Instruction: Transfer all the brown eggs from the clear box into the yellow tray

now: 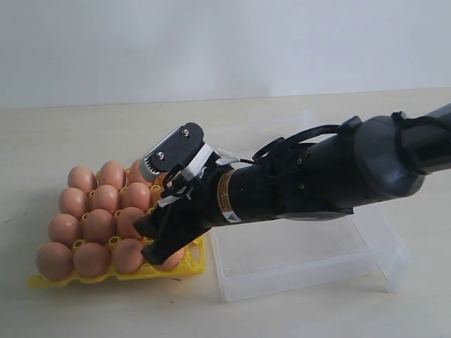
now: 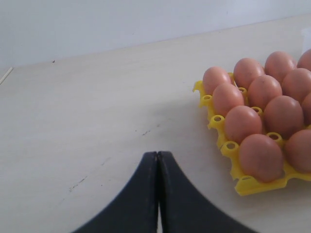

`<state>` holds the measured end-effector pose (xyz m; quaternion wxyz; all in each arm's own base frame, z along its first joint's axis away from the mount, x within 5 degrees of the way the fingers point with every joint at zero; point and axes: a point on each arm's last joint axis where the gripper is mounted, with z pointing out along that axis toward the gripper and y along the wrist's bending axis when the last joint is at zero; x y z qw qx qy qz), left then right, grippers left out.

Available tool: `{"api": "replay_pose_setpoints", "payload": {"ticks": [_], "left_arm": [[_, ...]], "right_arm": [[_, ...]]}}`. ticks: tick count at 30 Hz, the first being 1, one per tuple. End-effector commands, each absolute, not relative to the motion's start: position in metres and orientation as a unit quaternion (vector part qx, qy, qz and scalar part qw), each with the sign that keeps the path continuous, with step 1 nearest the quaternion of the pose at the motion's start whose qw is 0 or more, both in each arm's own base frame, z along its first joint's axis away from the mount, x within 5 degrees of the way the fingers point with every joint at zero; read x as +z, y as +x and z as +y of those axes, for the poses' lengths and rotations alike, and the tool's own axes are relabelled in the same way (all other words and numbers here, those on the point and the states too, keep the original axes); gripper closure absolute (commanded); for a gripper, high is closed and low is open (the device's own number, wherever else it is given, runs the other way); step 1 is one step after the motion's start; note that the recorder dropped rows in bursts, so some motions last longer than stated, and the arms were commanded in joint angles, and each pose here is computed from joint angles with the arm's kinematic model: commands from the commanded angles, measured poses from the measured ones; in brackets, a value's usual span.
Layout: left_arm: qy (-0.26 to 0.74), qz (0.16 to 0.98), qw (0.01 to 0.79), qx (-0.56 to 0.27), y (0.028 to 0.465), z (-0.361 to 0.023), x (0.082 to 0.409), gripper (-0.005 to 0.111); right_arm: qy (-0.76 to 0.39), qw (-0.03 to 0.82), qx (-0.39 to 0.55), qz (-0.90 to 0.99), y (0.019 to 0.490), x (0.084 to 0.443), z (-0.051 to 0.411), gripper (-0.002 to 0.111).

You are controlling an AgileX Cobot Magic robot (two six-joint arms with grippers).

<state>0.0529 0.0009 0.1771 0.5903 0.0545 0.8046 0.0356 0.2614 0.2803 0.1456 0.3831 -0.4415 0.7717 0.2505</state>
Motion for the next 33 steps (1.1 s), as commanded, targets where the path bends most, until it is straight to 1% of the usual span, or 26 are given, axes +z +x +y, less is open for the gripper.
{"api": "replay_pose_setpoints", "payload": {"ticks": [1, 3, 5, 8, 10, 14, 17, 19, 21, 22, 23, 26, 27, 29, 33], "left_arm": [[0.054, 0.800, 0.597, 0.032, 0.053, 0.001, 0.179, 0.107], [0.054, 0.800, 0.597, 0.032, 0.053, 0.001, 0.179, 0.107], [0.054, 0.800, 0.597, 0.032, 0.053, 0.001, 0.179, 0.107], [0.054, 0.800, 0.597, 0.032, 0.053, 0.001, 0.179, 0.107], [0.054, 0.800, 0.597, 0.032, 0.053, 0.001, 0.179, 0.107], [0.054, 0.800, 0.597, 0.032, 0.053, 0.001, 0.179, 0.107], [0.054, 0.800, 0.597, 0.032, 0.053, 0.001, 0.179, 0.107], [0.054, 0.800, 0.597, 0.032, 0.053, 0.001, 0.179, 0.107], [0.054, 0.800, 0.597, 0.032, 0.053, 0.001, 0.179, 0.107], [0.054, 0.800, 0.597, 0.032, 0.053, 0.001, 0.179, 0.107], [0.054, 0.800, 0.597, 0.032, 0.053, 0.001, 0.179, 0.107], [0.054, 0.800, 0.597, 0.032, 0.053, 0.001, 0.179, 0.107], [0.054, 0.800, 0.597, 0.032, 0.053, 0.001, 0.179, 0.107], [0.054, 0.800, 0.597, 0.032, 0.053, 0.001, 0.179, 0.107], [0.054, 0.800, 0.597, 0.032, 0.053, 0.001, 0.179, 0.107]], "right_arm": [[-0.413, 0.414, 0.228, 0.779, 0.268, 0.173, 0.271, 0.049], [-0.393, 0.426, 0.222, 0.784, 0.271, 0.184, 0.265, 0.049], [-0.370, 0.446, 0.222, 0.784, 0.273, 0.203, 0.257, 0.049], [-0.339, 0.485, 0.216, 0.777, 0.276, 0.236, 0.234, 0.049], [-0.313, 0.502, 0.211, 0.778, 0.278, 0.248, 0.215, 0.049], [-0.276, 0.513, 0.201, 0.788, 0.279, 0.249, 0.181, 0.049], [-0.231, 0.519, 0.201, 0.798, 0.282, 0.239, 0.156, 0.051], [-0.207, 0.539, 0.190, 0.794, 0.281, 0.231, 0.141, 0.054], [-0.182, 0.582, 0.185, 0.770, 0.275, 0.227, 0.131, 0.068], [-0.159, 0.618, 0.179, 0.749, 0.270, 0.230, 0.124, 0.086], [-0.133, 0.650, 0.170, 0.729, 0.263, 0.231, 0.115, 0.106], [-0.064, 0.710, 0.155, 0.684, 0.247, 0.235, 0.096, 0.108], [-0.035, 0.744, 0.155, 0.650, 0.236, 0.238, 0.087, 0.108], [-0.017, 0.770, 0.151, 0.620, 0.220, 0.239, 0.077, 0.108], [-0.022, 0.776, 0.155, 0.611, 0.209, 0.244, 0.073, 0.108]]}}
